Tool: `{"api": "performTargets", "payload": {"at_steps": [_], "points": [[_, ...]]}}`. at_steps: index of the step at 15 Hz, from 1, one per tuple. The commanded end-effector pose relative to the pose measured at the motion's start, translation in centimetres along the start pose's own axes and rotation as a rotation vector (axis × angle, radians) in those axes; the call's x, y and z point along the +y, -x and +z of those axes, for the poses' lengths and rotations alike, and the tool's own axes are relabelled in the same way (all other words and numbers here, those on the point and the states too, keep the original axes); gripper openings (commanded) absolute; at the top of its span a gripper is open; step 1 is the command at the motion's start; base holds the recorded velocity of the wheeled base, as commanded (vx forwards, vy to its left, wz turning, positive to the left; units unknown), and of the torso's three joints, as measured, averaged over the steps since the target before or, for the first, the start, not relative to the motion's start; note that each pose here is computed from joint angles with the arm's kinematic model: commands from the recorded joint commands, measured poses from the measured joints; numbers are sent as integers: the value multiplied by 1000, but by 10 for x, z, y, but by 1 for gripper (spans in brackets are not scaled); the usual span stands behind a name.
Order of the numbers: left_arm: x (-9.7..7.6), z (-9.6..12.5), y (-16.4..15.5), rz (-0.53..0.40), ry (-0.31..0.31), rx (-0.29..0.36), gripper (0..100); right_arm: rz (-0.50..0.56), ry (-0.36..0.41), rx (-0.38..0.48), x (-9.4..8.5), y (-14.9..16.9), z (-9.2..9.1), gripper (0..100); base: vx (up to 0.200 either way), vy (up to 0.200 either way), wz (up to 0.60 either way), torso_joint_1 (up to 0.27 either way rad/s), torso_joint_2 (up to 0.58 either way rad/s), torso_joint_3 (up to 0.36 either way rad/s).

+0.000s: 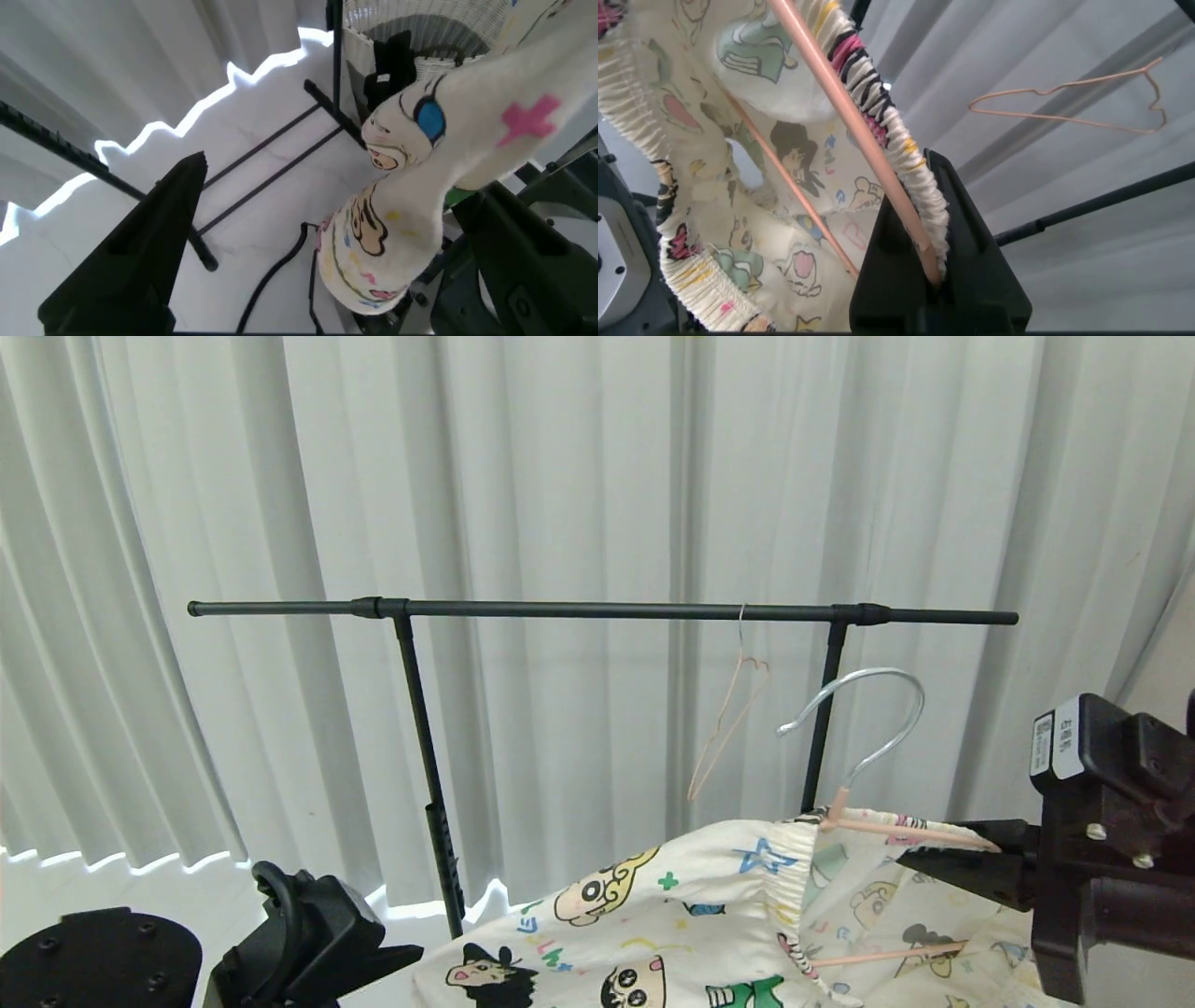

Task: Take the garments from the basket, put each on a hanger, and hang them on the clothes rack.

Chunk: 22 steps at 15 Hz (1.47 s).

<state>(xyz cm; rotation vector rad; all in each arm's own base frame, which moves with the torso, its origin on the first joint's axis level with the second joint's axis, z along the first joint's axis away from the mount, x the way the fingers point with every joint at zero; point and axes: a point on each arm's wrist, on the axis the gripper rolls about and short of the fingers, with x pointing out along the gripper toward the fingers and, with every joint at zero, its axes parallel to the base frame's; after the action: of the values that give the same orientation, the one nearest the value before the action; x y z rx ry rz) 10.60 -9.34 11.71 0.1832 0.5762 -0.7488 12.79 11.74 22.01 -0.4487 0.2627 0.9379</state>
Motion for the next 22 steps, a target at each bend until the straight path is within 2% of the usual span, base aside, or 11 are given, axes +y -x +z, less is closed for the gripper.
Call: {"api": "performTargets", "payload": {"at_steps": [1, 2, 4, 7, 10, 11, 13, 15, 16, 22], "points": [[-3, -1, 16, -99, -8, -73, 100, -16, -7, -2, -3, 2, 0, 0, 0, 0, 0, 0, 0, 0], [-2, -6, 20, -120, -3, -75, 100, -19, -7, -6, -3, 3, 0, 0, 0, 0, 0, 0, 0, 0], [6, -9, 13, -71, 3, -34, 100, -16, -5, -6, -2, 3, 0, 0, 0, 0, 0, 0, 0, 0], [22, 2, -1, 5, -13, -5, 100, -14, -3, -13, -2, 3, 1, 0, 0, 0, 0, 0, 0, 0], [22, 8, -6, -7, -32, -6, 100, -15, 1, -23, -1, 8, 1, 0, 0, 0, 0, 0, 0, 0], [21, 7, -6, -8, -32, -3, 0, -17, 1, -24, 0, 9, 1, 0, 0, 0, 0, 0, 0, 0], [23, 4, -7, 1, -24, 12, 0, -18, -1, -24, 0, 9, 1, 0, 0, 0, 0, 0, 0, 0], [31, -1, -10, 69, 7, 50, 0, -21, -9, -26, -1, 9, 1, 0, 0, 0, 0, 0, 0, 0], [37, -5, -12, 132, 31, 81, 0, -24, -23, -28, -1, 9, 1, 0, 0, 0, 0, 0, 0, 0], [49, -15, -10, 241, 88, 122, 0, -49, -49, -28, -5, 12, 0, 0, 0, 0, 0, 0, 0, 0]]}}
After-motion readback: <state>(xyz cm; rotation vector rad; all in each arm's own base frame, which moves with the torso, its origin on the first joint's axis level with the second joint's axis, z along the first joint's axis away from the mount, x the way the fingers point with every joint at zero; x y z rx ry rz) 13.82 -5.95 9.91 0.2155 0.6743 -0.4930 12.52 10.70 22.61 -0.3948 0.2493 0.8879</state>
